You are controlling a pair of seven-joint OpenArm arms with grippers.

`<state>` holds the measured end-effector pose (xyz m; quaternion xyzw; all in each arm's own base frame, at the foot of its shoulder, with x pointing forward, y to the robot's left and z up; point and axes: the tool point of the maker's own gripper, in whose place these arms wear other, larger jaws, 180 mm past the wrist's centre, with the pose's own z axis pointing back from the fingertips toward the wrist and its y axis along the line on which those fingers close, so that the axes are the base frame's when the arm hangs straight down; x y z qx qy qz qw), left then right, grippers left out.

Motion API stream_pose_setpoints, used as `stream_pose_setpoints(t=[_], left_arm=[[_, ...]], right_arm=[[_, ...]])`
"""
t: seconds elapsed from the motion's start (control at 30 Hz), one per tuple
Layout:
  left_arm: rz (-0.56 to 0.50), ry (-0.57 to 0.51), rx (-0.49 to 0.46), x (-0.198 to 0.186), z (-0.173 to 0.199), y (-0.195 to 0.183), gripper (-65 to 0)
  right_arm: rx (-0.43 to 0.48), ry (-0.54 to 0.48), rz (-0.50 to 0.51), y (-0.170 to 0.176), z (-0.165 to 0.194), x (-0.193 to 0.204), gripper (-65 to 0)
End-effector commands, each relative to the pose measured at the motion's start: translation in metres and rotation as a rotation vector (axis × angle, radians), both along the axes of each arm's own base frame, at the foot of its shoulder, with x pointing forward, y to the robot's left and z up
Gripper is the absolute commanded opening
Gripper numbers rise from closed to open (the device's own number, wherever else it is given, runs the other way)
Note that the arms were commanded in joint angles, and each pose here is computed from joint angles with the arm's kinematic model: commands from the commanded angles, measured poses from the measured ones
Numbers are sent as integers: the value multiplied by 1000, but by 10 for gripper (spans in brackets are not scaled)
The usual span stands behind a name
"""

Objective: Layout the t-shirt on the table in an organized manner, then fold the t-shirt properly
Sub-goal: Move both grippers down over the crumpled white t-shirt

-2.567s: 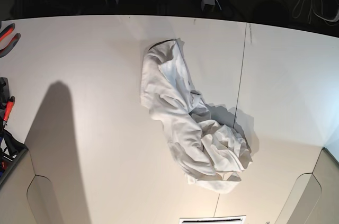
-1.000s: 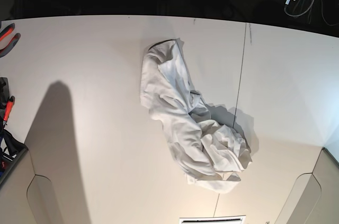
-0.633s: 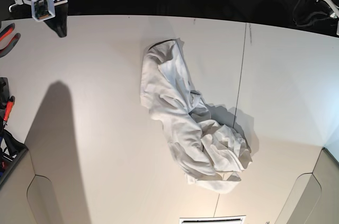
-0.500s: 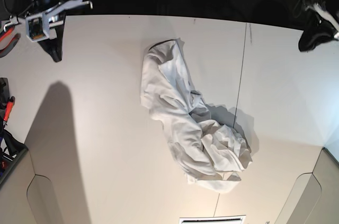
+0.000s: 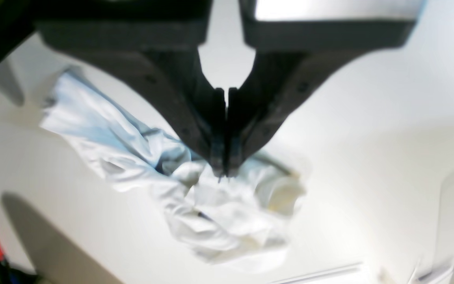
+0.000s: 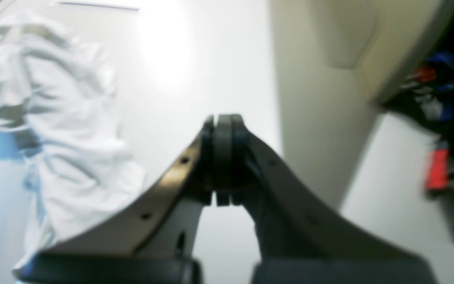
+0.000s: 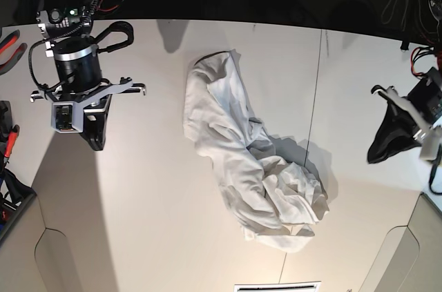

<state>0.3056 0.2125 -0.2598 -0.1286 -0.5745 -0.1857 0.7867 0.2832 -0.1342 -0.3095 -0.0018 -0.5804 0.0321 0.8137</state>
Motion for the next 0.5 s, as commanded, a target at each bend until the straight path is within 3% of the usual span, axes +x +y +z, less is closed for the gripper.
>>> stream_pose_setpoints(t=[0.0,0.17,0.27,0.33,0.43,0.47], left_arm=[[-8,-87,16,19,23,-4,-650],[-85,-163,162,86,35,-45,-647],[-73,-137,195,119,24,-58,-473],[-30,-104,204,135,14,-55,-422],[70,-48,195,146,5,-39,-422],[81,-29,199,145,3,-35,-422]], right_arm=[[8,-29,2,2,5,6,-650],[65,81,25,20,-40,4,-650],[84,122,19,24,-57,0,-650],[83,103,29,26,-53,8,-650],[59,22,92,33,-28,36,-642],[59,-11,112,37,-18,47,-593]])
